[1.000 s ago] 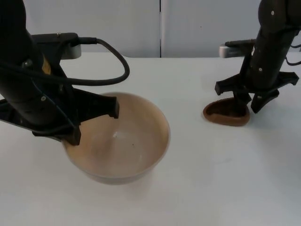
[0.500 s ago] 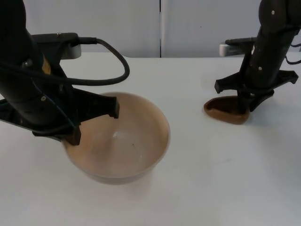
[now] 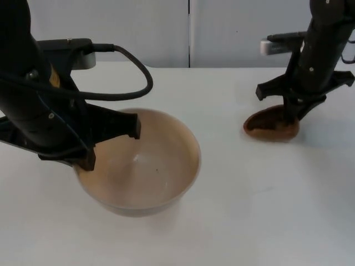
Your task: Pick up the bowl with the left hand and pour the coffee beans from the cup into the bowl with the right hand.
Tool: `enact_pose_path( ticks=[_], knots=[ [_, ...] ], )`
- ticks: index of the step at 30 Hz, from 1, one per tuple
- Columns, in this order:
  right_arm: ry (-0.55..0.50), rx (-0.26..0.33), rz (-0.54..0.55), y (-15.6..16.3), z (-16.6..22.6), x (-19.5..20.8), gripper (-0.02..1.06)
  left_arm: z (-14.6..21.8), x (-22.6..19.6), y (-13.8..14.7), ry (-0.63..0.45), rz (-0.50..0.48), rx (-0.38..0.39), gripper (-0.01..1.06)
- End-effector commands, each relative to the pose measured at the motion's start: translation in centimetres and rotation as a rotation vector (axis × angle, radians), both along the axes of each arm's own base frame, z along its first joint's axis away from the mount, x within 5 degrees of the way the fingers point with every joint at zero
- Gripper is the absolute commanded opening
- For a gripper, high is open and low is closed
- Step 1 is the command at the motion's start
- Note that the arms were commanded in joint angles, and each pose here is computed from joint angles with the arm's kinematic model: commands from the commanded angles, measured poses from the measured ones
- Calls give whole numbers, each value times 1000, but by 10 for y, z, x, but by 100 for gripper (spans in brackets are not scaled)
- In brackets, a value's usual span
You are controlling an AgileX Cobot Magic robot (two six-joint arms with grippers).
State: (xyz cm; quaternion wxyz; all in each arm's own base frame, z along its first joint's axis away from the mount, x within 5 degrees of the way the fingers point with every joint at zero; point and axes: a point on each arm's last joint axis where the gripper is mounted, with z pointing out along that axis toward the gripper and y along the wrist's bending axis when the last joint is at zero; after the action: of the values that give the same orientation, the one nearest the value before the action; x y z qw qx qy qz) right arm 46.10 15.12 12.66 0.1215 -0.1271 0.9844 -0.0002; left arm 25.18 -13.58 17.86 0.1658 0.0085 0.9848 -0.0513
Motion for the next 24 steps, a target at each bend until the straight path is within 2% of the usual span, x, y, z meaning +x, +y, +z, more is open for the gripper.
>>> enact_pose_path(
  ticks=[1,12,14,18,24],
  knots=[
    [-33,2,13,-2,19,0,0,3,-1,-1,-20,-1,-11,0],
    [-19,68,75,2,53,-10,0,3,-1,-1,-18,-1,-10,0],
    [-17,62,104,1,67,-15,0,3,-1,-1,-18,-1,-10,0],
    [-5,87,151,1,93,-27,0,3,-1,-1,-20,-1,-11,0],
    [-10,77,233,6,137,-51,0,3,0,-1,-24,0,-16,0]
  ],
)
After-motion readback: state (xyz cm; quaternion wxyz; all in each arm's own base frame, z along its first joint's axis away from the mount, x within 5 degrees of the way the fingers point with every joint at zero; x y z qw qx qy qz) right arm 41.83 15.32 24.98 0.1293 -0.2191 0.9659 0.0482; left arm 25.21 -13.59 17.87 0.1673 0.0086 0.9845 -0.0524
